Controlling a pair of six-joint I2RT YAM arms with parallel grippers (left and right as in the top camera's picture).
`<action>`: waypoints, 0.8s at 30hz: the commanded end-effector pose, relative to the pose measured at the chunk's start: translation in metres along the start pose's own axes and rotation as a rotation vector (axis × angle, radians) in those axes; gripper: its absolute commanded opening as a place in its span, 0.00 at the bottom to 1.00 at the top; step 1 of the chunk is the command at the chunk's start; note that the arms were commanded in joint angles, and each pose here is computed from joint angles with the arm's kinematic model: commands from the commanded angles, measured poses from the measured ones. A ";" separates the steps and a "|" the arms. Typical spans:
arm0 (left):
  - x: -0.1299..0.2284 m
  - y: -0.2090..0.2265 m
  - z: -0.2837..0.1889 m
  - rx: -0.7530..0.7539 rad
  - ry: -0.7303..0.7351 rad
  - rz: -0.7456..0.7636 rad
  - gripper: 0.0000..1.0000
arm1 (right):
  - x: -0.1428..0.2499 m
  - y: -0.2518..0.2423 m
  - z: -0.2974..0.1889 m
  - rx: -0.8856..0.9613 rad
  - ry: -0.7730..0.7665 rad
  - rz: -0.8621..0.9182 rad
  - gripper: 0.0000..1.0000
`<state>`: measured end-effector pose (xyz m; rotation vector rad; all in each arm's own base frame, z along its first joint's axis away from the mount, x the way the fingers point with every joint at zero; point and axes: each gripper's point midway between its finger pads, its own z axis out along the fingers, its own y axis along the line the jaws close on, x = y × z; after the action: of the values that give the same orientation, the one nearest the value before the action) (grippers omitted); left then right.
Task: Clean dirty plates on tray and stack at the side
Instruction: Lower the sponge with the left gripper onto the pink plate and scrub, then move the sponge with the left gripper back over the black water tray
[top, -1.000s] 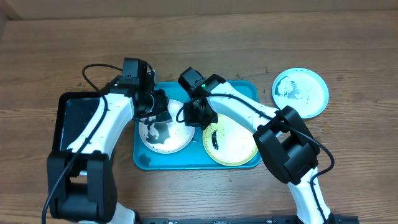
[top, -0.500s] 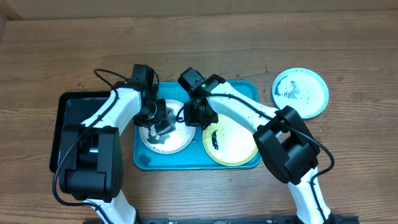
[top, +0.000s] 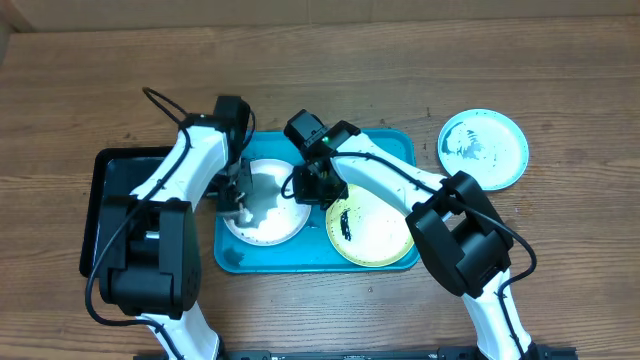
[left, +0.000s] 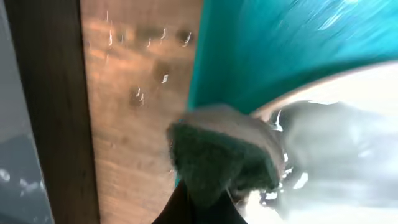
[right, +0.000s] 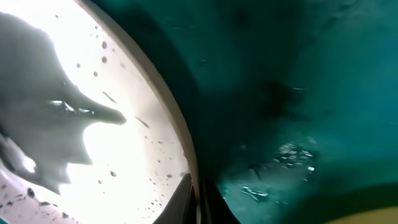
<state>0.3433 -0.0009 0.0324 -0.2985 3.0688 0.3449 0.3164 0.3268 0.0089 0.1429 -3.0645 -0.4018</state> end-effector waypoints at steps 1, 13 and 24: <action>-0.009 -0.038 -0.014 0.245 0.015 0.032 0.04 | -0.004 -0.026 0.005 0.091 -0.018 0.030 0.04; 0.035 -0.094 -0.006 0.506 0.190 0.098 0.04 | -0.004 -0.026 0.005 0.089 -0.019 0.029 0.04; 0.048 -0.010 0.048 -0.043 0.222 0.075 0.04 | -0.001 -0.028 0.005 0.098 -0.008 0.031 0.04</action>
<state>0.3194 -0.0801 0.0029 -0.1923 3.2650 -0.2615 0.3177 0.3216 0.0081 0.1317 -3.0670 -0.3779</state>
